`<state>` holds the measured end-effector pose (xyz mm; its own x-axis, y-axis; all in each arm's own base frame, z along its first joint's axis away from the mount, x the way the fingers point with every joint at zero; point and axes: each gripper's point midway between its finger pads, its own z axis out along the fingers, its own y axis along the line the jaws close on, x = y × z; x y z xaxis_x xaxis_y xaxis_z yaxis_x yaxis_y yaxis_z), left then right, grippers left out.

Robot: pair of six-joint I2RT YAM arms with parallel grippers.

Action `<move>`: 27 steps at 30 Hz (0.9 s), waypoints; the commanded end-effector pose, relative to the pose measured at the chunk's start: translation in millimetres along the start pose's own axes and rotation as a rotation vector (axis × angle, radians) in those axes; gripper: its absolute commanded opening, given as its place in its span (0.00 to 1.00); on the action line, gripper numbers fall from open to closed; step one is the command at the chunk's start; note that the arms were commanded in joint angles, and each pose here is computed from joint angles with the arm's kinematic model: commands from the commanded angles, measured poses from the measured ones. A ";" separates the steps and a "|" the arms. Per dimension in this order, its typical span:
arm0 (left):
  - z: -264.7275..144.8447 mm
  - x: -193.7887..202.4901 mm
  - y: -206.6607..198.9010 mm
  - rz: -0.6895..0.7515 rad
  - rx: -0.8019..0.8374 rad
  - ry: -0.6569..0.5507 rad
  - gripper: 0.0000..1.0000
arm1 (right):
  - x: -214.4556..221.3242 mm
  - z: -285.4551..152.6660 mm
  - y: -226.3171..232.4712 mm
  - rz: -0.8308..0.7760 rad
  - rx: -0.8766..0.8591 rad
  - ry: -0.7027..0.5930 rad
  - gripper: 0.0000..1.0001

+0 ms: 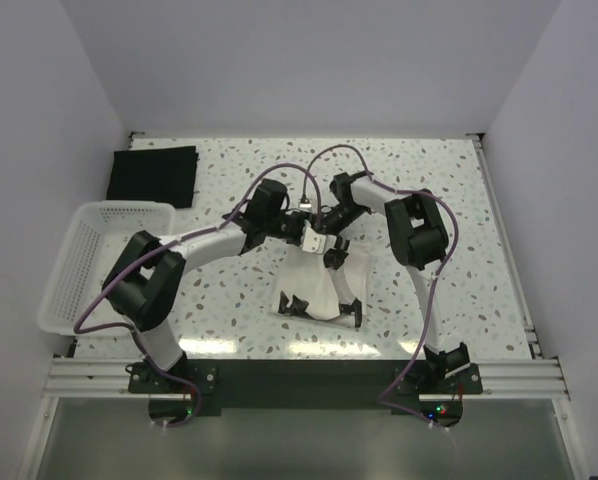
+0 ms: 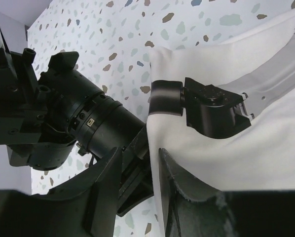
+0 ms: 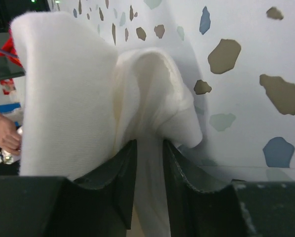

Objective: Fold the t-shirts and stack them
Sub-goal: Fold the tshirt

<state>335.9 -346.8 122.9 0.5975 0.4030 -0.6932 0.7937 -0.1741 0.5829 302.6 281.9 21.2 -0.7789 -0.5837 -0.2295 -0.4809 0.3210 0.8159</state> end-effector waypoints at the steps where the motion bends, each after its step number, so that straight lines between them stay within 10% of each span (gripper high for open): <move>1: -18.9 -30.9 20.3 0.103 -0.066 -0.054 0.41 | -9.1 -14.6 -4.2 -0.098 0.112 0.025 0.33; 13: -61.1 -51.2 8.7 -0.014 -0.074 -0.070 0.42 | -39.3 -65.8 -1.3 -0.227 0.377 0.048 0.47; 27: -82.7 27.0 -9.5 -0.825 0.219 0.038 0.52 | -9.9 -163.1 5.4 -0.291 0.585 0.134 0.73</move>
<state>354.7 -269.3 154.4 0.1223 0.4966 -0.8593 0.9908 -0.0099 0.1352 388.9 208.7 77.8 -0.5254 -0.7872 -0.3230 -0.8456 0.4411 0.3006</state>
